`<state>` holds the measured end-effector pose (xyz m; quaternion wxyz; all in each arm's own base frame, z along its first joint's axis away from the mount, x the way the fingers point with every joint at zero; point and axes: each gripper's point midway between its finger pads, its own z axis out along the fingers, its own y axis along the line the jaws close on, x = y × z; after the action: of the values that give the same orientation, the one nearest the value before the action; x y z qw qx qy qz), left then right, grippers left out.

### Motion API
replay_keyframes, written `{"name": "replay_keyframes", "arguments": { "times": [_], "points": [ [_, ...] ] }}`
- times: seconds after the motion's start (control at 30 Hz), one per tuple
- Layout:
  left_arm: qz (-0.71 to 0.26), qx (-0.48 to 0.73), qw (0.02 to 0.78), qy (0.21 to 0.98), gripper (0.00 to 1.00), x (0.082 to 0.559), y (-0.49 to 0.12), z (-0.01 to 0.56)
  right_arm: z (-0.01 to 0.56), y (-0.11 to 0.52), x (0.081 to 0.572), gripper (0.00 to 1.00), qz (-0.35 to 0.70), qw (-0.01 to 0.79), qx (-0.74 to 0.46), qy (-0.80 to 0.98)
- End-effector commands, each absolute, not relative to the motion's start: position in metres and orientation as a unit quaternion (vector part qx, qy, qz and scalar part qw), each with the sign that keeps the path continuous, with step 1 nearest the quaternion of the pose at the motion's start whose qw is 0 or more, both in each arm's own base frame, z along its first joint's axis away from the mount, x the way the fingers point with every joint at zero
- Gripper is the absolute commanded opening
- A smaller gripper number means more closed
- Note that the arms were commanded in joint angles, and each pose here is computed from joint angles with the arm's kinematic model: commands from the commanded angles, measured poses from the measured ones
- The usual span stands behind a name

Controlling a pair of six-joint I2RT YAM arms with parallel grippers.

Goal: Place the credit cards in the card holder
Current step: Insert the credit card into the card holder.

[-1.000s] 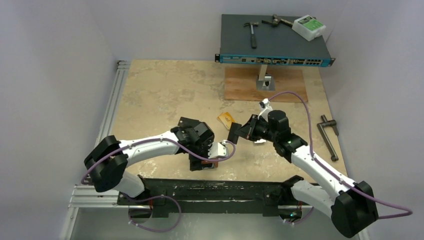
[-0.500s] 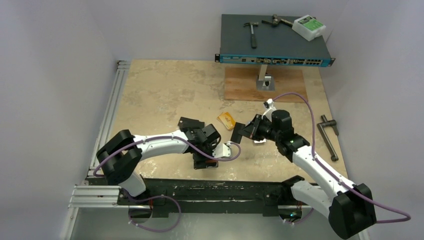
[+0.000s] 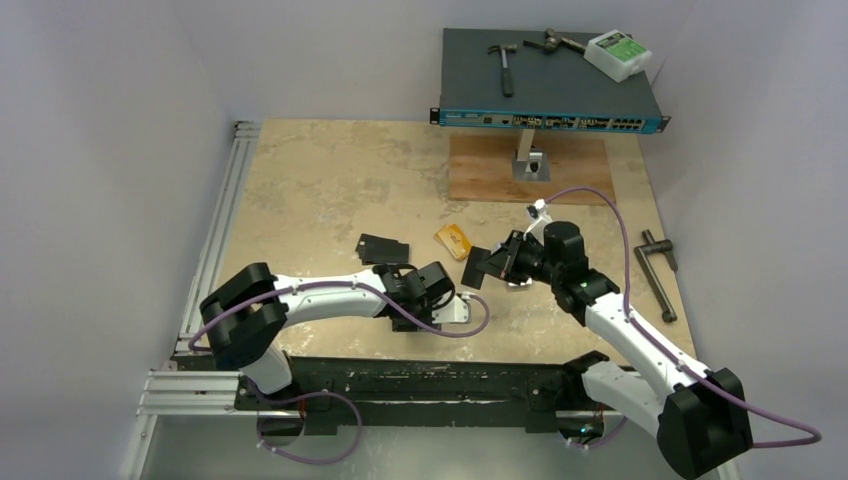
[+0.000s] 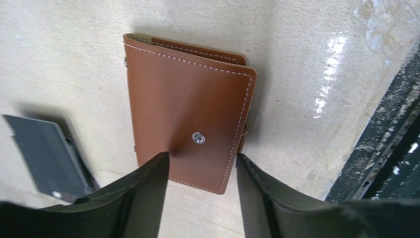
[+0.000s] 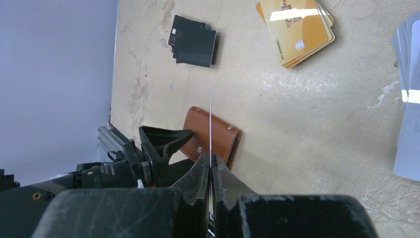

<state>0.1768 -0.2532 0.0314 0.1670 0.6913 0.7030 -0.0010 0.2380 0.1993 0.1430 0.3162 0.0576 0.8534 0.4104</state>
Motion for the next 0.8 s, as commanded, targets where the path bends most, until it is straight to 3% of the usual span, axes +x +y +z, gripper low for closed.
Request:
{"name": "replay_keyframes", "arguments": {
  "times": [0.0, 0.13, 0.4, 0.47, 0.53, 0.6, 0.77],
  "points": [
    [0.057, 0.68, 0.229, 0.694, 0.47, 0.201, -0.269, 0.06, 0.145, 0.197, 0.242, 0.0, 0.411, 0.335, 0.048, 0.846],
    [0.077, 0.679, 0.243, 0.688, 0.34, 0.21, -0.274, 0.073, 0.14, 0.199, 0.244, 0.0, 0.412, 0.331, 0.047, 0.848],
    [0.088, 0.687, 0.246, 0.678, 0.32, 0.211, -0.272, 0.078, 0.143, 0.207, 0.263, 0.0, 0.407, 0.338, 0.019, 0.848],
    [0.073, 0.694, 0.225, 0.68, 0.39, 0.201, -0.27, 0.077, 0.147, 0.211, 0.272, 0.0, 0.406, 0.342, 0.007, 0.847],
    [0.059, 0.712, 0.207, 0.668, 0.6, 0.185, -0.269, 0.074, 0.147, 0.215, 0.278, 0.0, 0.408, 0.341, 0.0, 0.847],
    [0.053, 0.737, 0.209, 0.64, 0.74, 0.173, -0.268, 0.067, 0.146, 0.217, 0.286, 0.0, 0.408, 0.342, -0.001, 0.847],
    [0.086, 0.749, 0.228, 0.616, 0.77, 0.184, -0.271, 0.058, 0.143, 0.229, 0.309, 0.0, 0.412, 0.344, -0.006, 0.844]
  ]
}}
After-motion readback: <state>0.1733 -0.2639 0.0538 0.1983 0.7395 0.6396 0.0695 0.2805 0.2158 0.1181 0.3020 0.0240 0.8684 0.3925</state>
